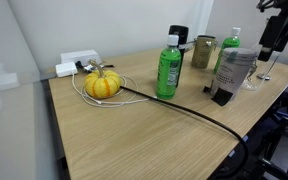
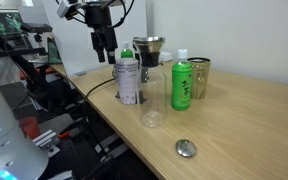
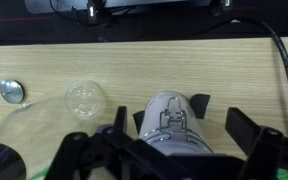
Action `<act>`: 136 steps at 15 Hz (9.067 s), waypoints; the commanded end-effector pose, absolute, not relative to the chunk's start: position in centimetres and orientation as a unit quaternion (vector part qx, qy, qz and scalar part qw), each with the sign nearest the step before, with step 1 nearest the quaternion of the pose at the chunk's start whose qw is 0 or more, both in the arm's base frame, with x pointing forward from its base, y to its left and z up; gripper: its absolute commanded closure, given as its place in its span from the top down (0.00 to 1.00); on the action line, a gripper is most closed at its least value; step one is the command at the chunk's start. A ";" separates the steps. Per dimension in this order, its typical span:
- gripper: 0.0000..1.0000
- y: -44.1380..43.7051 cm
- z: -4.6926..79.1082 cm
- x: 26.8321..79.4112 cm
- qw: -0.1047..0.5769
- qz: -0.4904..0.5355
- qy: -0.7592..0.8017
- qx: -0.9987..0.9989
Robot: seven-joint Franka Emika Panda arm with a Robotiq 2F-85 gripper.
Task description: Open the white canister
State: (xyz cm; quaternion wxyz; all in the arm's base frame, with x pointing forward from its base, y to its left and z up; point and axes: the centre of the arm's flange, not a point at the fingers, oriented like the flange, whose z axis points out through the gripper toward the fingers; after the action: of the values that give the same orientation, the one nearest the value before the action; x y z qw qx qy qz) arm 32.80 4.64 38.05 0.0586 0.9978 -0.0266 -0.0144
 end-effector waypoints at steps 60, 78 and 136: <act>0.06 3.4 37.5 35.5 0.024 -0.035 -0.145 0.988; 0.06 3.5 38.8 36.6 0.032 -0.031 -0.141 0.989; 0.06 4.7 44.0 41.7 0.034 -0.013 -0.119 0.992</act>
State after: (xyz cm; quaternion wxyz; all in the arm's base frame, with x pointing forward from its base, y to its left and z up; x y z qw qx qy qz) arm 40.69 4.60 43.99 0.0293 0.9911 -0.1299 -0.0073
